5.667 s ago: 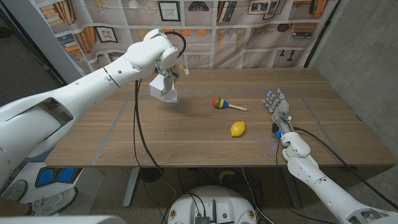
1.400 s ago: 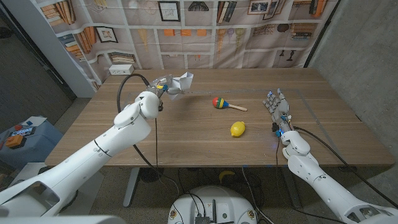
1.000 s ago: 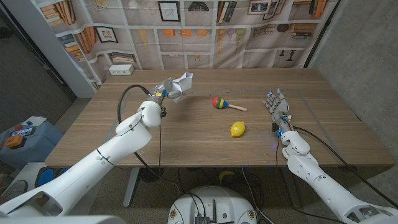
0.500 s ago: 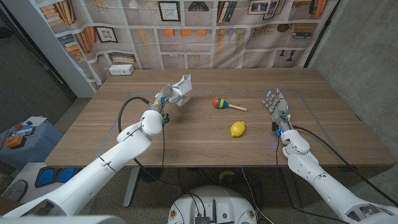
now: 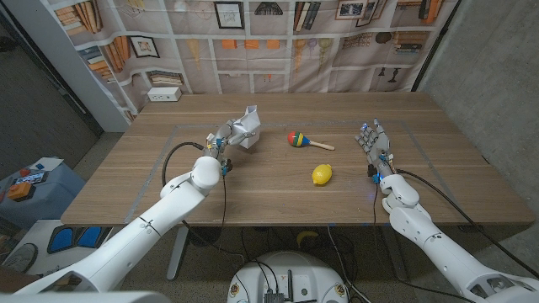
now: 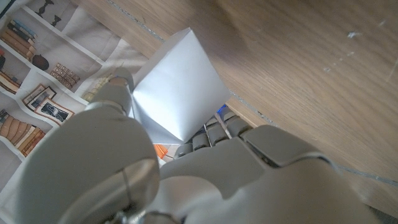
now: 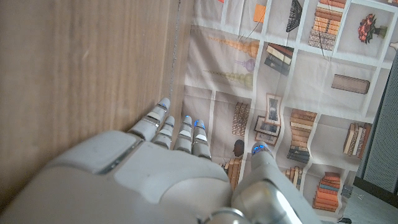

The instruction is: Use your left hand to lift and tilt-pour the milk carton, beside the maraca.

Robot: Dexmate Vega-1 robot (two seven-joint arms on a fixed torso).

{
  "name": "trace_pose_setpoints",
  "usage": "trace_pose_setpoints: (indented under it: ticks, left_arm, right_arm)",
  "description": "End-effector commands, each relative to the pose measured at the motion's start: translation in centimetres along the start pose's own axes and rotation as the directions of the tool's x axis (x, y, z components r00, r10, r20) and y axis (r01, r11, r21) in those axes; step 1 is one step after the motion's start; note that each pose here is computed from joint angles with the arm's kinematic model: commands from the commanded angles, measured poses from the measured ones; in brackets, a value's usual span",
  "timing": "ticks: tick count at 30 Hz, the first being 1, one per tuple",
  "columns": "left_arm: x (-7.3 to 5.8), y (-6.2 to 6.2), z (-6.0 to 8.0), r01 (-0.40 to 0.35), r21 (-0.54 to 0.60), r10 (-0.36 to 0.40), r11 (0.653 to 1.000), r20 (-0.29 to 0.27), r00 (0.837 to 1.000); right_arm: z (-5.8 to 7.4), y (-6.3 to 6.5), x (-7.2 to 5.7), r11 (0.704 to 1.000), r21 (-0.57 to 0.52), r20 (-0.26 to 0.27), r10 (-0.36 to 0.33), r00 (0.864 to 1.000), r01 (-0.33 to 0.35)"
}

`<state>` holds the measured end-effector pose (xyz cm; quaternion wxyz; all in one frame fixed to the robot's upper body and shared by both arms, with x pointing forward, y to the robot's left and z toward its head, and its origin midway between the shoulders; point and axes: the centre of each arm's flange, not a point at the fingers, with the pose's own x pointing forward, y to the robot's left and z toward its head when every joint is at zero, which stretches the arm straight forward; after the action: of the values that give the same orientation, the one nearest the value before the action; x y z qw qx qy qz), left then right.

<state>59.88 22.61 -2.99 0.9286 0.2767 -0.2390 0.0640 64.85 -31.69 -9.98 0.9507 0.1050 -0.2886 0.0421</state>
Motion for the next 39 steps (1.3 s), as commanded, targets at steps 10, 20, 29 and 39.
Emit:
trace_pose_setpoints:
  ticks: [10,20,29,39]
  left_arm:
    - [0.6,-1.2,-2.0,0.040,-0.123,-0.043,0.992,-0.023,0.999]
    - [-0.3,-1.5,-2.8,0.033,-0.147,-0.041,0.989,-0.051,0.998]
    - [-1.4,-1.1,-3.1,0.035,-0.157,-0.046,0.987,-0.066,0.997]
    - [-2.1,-0.1,-2.6,0.092,-0.125,-0.098,0.988,-0.047,0.994]
  right_arm:
    - [-0.3,0.2,0.1,1.000,0.003,-0.004,-0.010,1.000,0.010]
    - [-0.3,0.1,0.2,1.000,0.005,-0.007,-0.014,1.000,0.014]
    - [-0.2,-0.1,0.6,1.000,0.005,-0.002,-0.018,1.000,0.018]
    - [-0.3,0.0,0.9,1.000,0.008,-0.002,-0.016,1.000,0.016]
